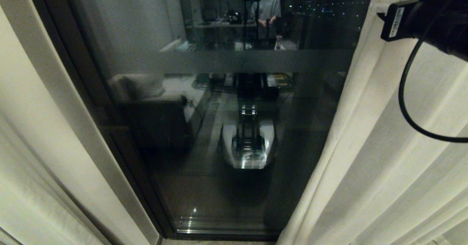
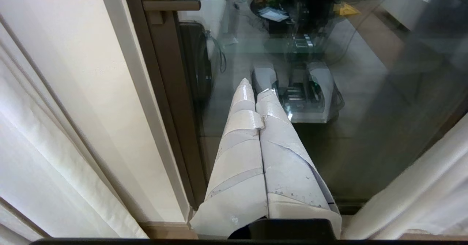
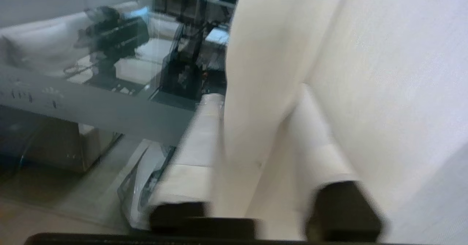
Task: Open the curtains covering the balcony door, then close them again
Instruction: Close the inner curtains on both sides
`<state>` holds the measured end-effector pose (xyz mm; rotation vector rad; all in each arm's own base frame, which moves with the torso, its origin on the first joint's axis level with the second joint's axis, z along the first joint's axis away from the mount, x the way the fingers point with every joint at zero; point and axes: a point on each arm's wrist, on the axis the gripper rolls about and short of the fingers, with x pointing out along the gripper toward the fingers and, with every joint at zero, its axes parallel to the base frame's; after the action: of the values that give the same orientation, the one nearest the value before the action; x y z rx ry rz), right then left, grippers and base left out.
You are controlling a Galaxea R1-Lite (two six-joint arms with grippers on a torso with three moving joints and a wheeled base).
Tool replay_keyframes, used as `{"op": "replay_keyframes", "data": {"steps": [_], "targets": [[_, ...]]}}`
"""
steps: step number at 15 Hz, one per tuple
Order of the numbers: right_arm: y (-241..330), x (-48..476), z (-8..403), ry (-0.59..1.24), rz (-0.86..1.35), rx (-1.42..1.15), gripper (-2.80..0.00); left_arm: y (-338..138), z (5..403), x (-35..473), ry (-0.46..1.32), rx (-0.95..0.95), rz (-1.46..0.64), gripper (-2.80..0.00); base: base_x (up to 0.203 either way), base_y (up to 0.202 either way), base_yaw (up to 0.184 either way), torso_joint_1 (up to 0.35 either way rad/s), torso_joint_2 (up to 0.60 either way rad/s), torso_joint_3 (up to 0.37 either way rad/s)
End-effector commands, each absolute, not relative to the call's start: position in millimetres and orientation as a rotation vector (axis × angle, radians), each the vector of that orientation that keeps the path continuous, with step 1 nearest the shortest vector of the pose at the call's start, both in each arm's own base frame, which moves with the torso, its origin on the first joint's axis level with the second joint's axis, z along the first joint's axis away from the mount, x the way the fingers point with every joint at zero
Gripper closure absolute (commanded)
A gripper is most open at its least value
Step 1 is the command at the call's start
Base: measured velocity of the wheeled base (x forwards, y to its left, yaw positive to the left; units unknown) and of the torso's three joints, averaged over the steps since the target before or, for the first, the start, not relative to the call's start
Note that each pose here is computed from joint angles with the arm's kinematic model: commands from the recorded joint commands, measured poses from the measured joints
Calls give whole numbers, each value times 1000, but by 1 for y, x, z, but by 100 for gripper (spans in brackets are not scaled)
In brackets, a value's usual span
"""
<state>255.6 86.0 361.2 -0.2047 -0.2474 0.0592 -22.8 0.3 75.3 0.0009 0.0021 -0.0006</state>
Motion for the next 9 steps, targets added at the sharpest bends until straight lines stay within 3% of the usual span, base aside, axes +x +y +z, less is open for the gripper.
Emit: {"op": "replay_keyframes", "data": {"steps": [1,9], "targets": [[82,244,367,-271,53,-200,-280,0,75,-23,2,0,0,0,0,0,0,0,0,0],[57,175,338,-230,59,-217,-280,0,75,-23,2,1,0,0,0,0,0,0,0,0]]}}
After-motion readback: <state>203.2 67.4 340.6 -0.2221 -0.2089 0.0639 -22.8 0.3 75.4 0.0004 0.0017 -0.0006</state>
